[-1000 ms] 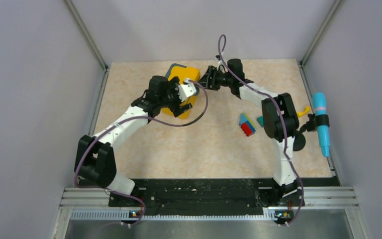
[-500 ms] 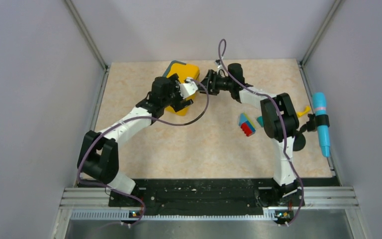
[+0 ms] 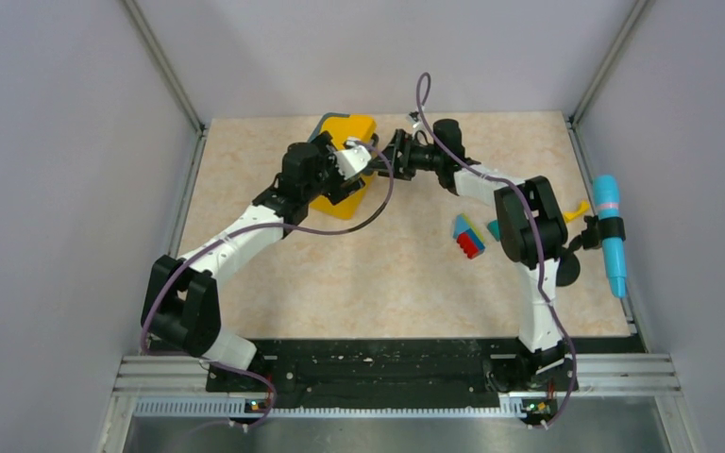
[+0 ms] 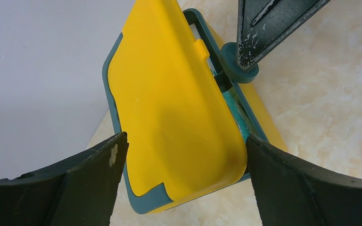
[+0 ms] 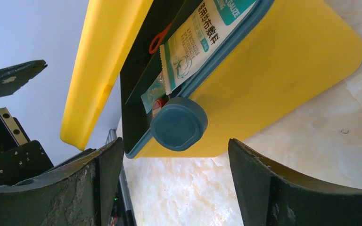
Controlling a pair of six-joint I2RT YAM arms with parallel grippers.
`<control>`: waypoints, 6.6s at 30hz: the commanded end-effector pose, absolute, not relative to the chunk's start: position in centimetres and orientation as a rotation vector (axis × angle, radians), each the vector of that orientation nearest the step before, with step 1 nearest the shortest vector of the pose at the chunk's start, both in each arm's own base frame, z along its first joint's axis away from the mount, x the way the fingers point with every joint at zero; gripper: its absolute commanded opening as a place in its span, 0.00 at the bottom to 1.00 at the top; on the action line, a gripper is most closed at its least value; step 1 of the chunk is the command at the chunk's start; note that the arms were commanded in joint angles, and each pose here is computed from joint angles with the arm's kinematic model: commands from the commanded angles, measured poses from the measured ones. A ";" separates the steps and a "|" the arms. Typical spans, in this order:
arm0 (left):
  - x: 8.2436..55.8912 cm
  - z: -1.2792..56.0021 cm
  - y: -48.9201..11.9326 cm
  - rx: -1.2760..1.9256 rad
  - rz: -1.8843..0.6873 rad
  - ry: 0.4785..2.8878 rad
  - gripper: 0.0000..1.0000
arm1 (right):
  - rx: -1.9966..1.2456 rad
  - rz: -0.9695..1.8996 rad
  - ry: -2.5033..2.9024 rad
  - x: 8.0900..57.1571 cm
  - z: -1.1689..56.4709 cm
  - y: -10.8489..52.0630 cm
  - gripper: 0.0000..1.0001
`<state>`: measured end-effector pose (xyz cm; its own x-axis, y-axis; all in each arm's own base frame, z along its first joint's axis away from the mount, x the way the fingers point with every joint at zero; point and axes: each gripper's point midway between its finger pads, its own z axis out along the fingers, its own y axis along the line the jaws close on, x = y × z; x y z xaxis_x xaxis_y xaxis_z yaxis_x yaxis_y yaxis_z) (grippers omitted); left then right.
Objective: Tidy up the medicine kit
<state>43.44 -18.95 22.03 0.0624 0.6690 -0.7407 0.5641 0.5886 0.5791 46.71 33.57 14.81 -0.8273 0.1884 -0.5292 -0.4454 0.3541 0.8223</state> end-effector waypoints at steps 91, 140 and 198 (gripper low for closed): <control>52.8 15.1 -15.8 0.422 -0.455 2.090 0.91 | -0.420 1.683 1.897 45.6 20.4 34.6 0.50; 52.0 13.5 -16.5 0.423 -0.518 2.129 0.90 | -0.414 1.670 1.936 46.0 20.2 34.0 0.62; 48.9 11.9 -18.1 0.608 -0.630 2.194 0.90 | -0.397 1.661 1.937 48.2 16.6 35.3 0.73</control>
